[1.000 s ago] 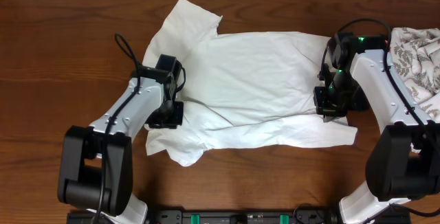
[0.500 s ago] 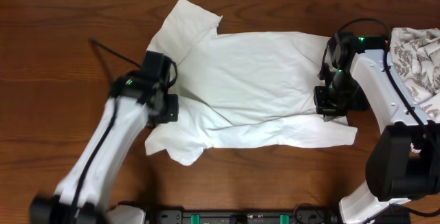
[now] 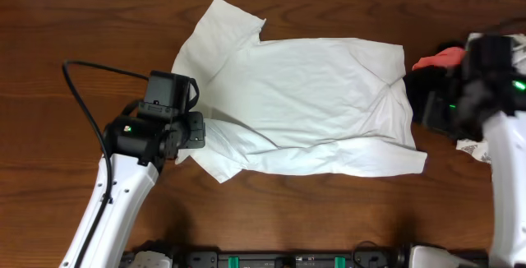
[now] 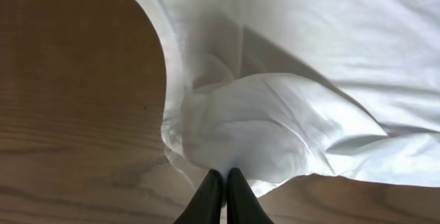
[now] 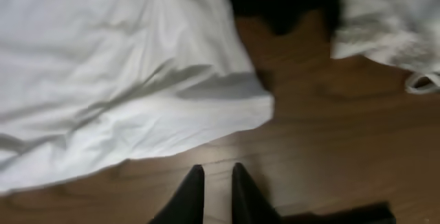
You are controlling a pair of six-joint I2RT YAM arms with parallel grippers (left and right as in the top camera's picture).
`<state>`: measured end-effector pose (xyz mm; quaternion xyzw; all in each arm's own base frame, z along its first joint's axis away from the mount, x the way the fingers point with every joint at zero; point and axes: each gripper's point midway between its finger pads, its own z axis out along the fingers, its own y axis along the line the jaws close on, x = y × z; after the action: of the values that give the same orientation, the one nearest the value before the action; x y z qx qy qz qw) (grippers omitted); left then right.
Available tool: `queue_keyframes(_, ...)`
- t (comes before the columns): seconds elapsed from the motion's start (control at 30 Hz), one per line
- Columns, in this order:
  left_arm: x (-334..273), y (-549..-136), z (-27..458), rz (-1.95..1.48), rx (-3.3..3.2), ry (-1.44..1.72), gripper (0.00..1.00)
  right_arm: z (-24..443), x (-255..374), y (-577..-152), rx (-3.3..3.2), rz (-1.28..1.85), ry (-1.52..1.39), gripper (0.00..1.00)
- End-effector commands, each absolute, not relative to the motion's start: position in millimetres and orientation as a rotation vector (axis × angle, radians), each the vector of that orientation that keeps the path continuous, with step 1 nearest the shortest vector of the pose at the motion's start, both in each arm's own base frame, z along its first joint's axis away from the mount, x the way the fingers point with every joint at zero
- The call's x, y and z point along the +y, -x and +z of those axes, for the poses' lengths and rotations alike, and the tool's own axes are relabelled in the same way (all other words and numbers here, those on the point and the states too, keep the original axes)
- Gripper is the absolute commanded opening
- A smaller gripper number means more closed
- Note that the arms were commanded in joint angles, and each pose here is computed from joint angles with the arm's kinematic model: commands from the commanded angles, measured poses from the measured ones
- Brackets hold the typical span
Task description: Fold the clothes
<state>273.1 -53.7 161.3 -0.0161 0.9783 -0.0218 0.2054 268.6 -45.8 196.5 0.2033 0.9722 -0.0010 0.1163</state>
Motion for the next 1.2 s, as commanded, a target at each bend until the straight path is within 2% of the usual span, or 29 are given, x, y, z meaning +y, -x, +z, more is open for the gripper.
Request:
queue_keyframes(0.0, -46, -275, 163, -0.035, 2.722, 0.080, 0.06, 200, -65, -261, 2.811, -0.029, -0.728, 0.14)
queue_keyframes(0.2, -45, -275, 163, -0.032, 2.725, 0.087, 0.06, 181, -72, -253, 2.842, -0.026, -0.784, 0.12)
queue_keyframes(0.37, -45, -275, 163, -0.032, 2.724, 0.087, 0.06, 143, -72, -253, 2.862, -0.026, -0.789, 0.12)
queue_keyframes(0.53, -45, -275, 163, -0.032, 2.724, 0.087, 0.06, 100, -71, -253, 2.854, -0.024, -0.788, 0.16)
queue_keyframes(0.67, -45, -274, 162, -0.030, 2.731, 0.087, 0.07, 81, -69, -249, 2.864, -0.014, -0.788, 0.16)
queue_keyframes(0.83, -43, -263, 156, -0.026, 2.779, 0.153, 0.28, 80, -66, -248, 2.868, 0.008, -0.786, 0.17)
queue_keyframes(0.87, -42, -259, 154, -0.025, 2.798, 0.190, 0.37, 80, -66, -248, 2.868, 0.009, -0.787, 0.18)
queue_keyframes(0.9, -42, -255, 151, -0.027, 2.819, 0.219, 0.40, 80, -66, -248, 2.868, 0.009, -0.787, 0.18)
queue_keyframes(1.17, -58, -236, 136, -0.149, 2.959, 0.253, 0.50, 80, -65, -248, 2.870, 0.021, -0.786, 0.18)
